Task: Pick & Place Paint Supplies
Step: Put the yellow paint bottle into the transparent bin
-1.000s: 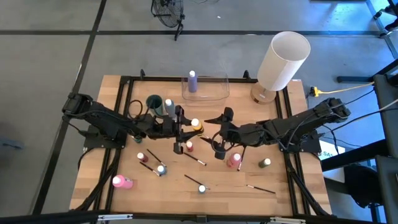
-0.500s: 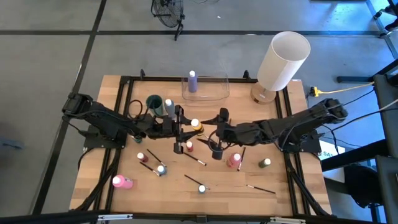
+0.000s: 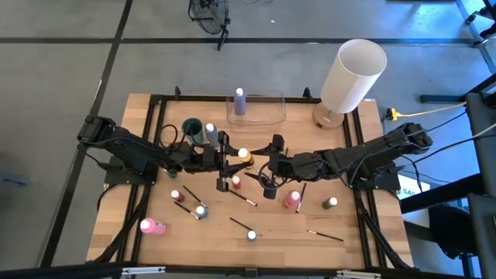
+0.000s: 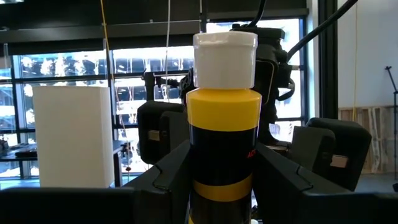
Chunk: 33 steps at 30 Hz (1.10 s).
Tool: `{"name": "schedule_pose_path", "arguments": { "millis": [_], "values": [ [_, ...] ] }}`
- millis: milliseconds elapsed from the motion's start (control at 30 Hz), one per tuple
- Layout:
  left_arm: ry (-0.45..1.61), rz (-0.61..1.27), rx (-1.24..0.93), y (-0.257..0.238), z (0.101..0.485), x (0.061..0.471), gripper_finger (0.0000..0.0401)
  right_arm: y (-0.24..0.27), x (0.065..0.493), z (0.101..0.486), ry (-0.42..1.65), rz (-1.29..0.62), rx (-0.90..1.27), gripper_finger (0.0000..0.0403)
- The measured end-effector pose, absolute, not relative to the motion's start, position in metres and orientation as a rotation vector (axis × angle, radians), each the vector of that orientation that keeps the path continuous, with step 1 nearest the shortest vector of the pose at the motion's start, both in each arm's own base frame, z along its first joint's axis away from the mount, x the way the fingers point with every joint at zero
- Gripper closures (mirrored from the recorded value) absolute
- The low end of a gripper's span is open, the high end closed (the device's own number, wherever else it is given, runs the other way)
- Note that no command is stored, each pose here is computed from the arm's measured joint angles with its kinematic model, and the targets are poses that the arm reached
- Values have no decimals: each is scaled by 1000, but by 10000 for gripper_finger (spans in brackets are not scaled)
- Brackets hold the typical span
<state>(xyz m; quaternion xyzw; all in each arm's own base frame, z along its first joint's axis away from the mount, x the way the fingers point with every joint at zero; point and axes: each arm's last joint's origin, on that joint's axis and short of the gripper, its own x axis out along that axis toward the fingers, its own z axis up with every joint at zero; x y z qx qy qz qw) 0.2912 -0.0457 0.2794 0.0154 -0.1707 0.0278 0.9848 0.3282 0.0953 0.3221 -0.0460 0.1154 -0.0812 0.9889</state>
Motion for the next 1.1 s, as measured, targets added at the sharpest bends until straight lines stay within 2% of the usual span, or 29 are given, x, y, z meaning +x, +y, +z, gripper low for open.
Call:
{"name": "schedule_pose_path", "arguments": {
  "millis": [233, 1100],
  "values": [
    [-347, 54, 23, -46, 280, 291, 262, 87, 331, 322, 234, -146, -58, 99],
    [-337, 63, 50, -46, 273, 296, 262, 81, 333, 321, 245, -137, -50, 260]
  ]
}}
